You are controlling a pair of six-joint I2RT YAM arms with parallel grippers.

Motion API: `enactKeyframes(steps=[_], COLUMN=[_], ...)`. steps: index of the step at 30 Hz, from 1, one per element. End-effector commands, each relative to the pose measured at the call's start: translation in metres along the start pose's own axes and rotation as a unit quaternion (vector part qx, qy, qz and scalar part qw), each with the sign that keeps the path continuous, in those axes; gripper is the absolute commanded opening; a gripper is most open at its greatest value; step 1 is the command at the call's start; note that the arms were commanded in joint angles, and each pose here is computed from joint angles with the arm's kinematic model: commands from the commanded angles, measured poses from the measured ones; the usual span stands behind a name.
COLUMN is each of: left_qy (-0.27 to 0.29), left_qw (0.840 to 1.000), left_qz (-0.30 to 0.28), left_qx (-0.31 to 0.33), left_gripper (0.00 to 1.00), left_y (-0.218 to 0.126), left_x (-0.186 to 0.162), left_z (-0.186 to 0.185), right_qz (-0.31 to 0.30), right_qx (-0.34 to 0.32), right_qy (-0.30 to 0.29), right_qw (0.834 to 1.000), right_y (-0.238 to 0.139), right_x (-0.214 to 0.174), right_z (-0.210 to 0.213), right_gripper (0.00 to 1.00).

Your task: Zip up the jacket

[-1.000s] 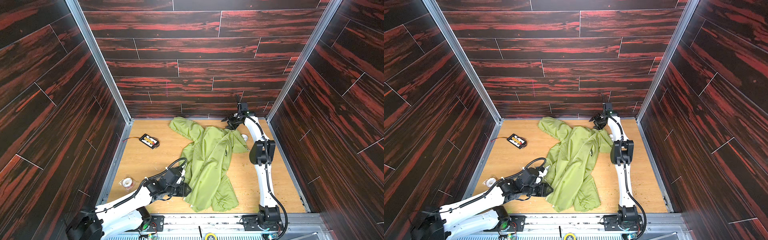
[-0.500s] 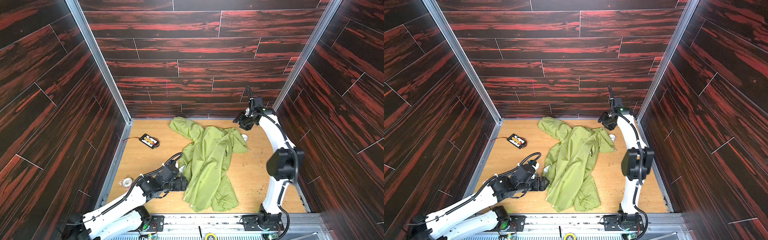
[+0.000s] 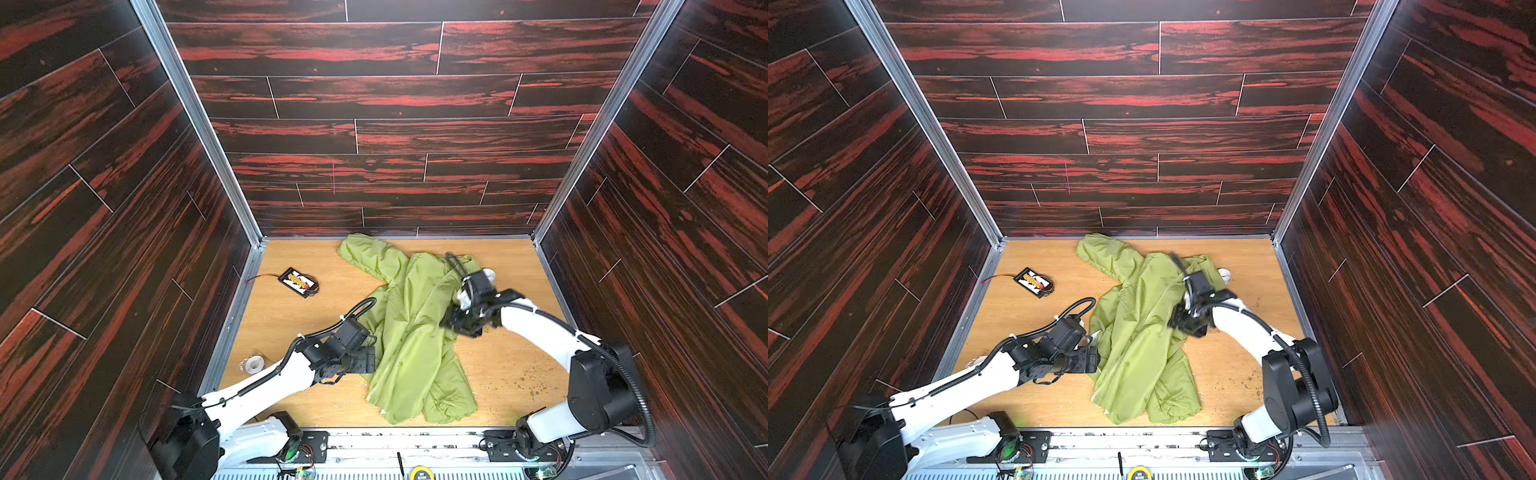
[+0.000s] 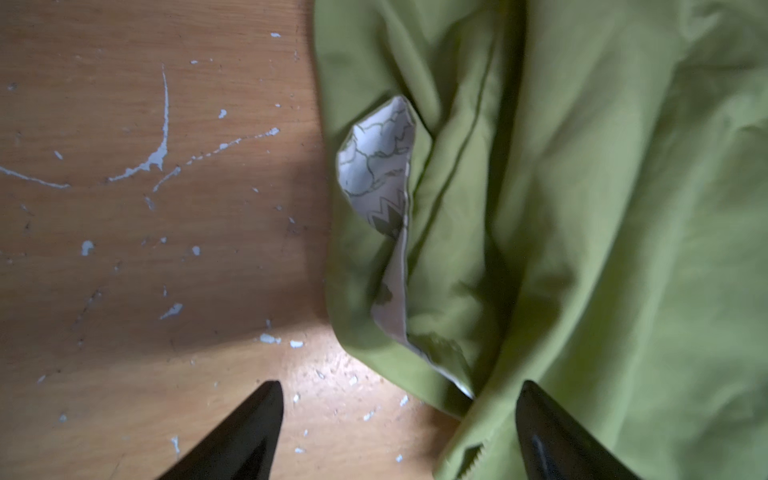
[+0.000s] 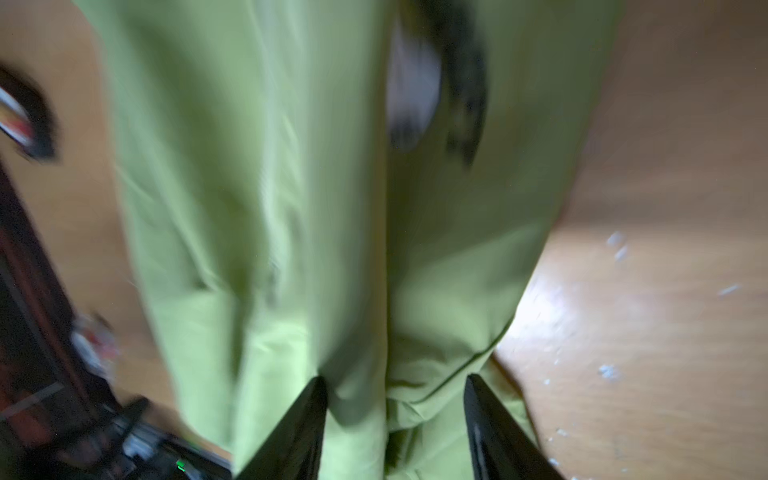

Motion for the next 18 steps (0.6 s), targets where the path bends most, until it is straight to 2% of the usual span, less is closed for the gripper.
enactKeyframes(steps=[1, 4, 7, 12, 18], left_qy=[0.01, 0.014, 0.015, 0.023, 0.018], left_qw=[1.0, 1.0, 1.0, 0.999, 0.999], left_qz=[-0.015, -0.008, 0.002, 0.041, 0.05], left_qx=[-0.004, -0.001, -0.006, -0.012, -0.01], left_gripper=[0.9, 0.9, 0.84, 0.47, 0.21], left_y=[0.0, 0.009, 0.02, 0.04, 0.054], left_x=[0.017, 0.022, 0.026, 0.026, 0.022], left_z=[-0.003, -0.003, -0.005, -0.008, -0.007], right_qz=[-0.002, 0.011, 0.011, 0.01, 0.006], right_qx=[0.033, 0.028, 0.011, -0.011, -0.026], right_qy=[0.005, 0.018, 0.03, 0.045, 0.078], right_qw=[0.999, 0.999, 0.999, 0.999, 0.997], right_y=[0.011, 0.031, 0.045, 0.065, 0.079], right_x=[-0.015, -0.021, -0.019, -0.011, 0.004], right_z=[0.007, 0.0, -0.008, -0.014, -0.026], right_gripper=[0.56, 0.55, 0.52, 0.39, 0.27])
Point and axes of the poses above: each gripper's point midway between its finger pads, its own y axis out along the fingers, its own z axis along the line the jaws close on, x = y × z, the point moved 9 cm from there along -y, back along the fingers, and after that the axes turned 14 degrees about y, right-handed, at the moved point
